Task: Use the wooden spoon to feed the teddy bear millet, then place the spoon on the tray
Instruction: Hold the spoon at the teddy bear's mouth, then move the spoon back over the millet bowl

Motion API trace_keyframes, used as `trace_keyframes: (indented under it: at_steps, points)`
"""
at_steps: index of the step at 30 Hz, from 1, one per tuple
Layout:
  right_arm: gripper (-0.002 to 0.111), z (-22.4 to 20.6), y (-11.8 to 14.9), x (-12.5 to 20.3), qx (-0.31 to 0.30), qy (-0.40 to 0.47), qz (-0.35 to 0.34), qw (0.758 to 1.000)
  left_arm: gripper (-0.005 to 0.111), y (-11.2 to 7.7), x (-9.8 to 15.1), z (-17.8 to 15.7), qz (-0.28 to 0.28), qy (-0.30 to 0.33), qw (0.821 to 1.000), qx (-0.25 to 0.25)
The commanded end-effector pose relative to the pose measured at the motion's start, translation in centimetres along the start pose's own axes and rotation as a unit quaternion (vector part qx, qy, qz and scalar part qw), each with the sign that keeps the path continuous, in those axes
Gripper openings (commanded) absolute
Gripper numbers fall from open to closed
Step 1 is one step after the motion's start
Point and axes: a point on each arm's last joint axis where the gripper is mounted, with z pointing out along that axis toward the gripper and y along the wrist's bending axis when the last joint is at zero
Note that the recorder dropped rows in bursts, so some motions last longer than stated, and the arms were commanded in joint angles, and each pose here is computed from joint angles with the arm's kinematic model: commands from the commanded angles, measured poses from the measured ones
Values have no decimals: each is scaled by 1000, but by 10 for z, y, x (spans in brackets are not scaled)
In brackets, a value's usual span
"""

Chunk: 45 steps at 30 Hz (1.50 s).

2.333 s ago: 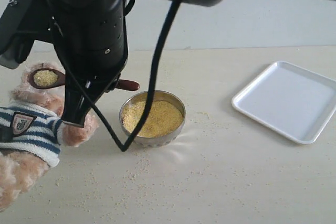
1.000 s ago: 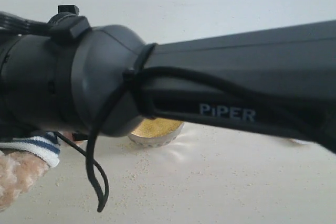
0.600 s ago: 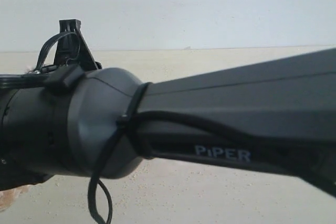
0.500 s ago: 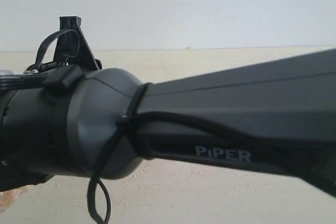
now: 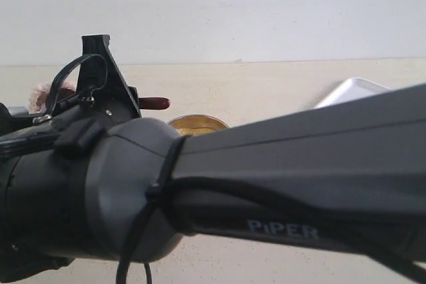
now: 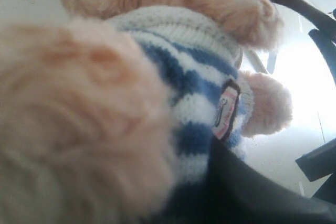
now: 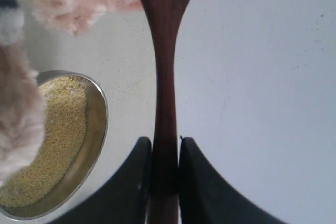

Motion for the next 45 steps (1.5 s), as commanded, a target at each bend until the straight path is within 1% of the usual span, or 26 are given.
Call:
trace_keyframes:
  at_steps: [1, 13, 15, 16, 17, 18, 19, 20, 21, 22, 23, 25, 28, 30, 31, 36, 39, 41, 45]
  points:
    - [0, -3, -2, -1, 11, -11, -6, 1000, 5, -2, -3, -1, -4, -10, 1000, 10]
    - [0, -6, -3, 0, 20, -2, -6, 1000, 5, -2, -3, -1, -4, -10, 1000, 10]
    - [0, -10, -10, 2, 22, -9, 21, 1000, 5, -2, -3, -1, -4, -10, 1000, 10]
    - [0, -15, -18, 3, 21, -20, 49, 998, 5, -2, -3, -1, -4, -10, 1000, 10]
    - [0, -16, -22, 5, 20, -25, 62, 998, 5, -2, -3, -1, -4, -10, 1000, 10]
    - [0, -20, -31, 11, 4, -27, 96, 995, 5, -2, -3, -1, -4, -10, 1000, 10]
    - [0, -22, -35, 15, -9, -25, 115, 993, 5, -2, -3, -1, -4, -10, 1000, 10]
    - [0, -23, -43, 25, -36, -16, 159, 987, 5, -2, -3, -1, -4, -10, 1000, 10]
    - [0, -23, -47, 29, -48, -13, 174, 983, 5, -2, -3, -1, -4, -10, 1000, 10]
    - [0, -23, -55, 40, -76, -4, 205, 976, 5, -2, -3, -1, -4, -10, 1000, 10]
    - [0, -21, -60, 47, -90, 0, 218, 972, 5, -2, -3, -1, -4, -10, 1000, 10]
    - [0, -21, -66, 60, -142, 12, 245, 959, 5, -2, -3, -1, -4, -10, 1000, 10]
    - [0, -6, -70, 87, -249, 49, 282, 925, 5, -2, -3, -1, -4, -10, 1000, 10]
    - [0, 14, -72, 110, -302, 89, 292, 903, 5, -2, -3, -1, -4, -10, 1000, 10]
    - [0, 21, -70, 118, -322, 101, 288, 896, 5, -2, -3, -1, -4, -10, 1000, 10]
    - [0, 36, -63, 142, -385, 126, 270, 873, 5, -2, -3, -1, -4, -10, 1000, 10]
    - [0, 44, -61, 152, -399, 134, 272, 865, 5, -2, -3, -1, -4, -10, 1000, 10]
    - [0, 49, -59, 158, -398, 145, 271, 864, 5, -2, -3, -1, -4, -10, 1000, 10]
    - [0, 59, -51, 159, -386, 158, 231, 879, 5, -2, -3, -1, -4, -10, 1000, 10]
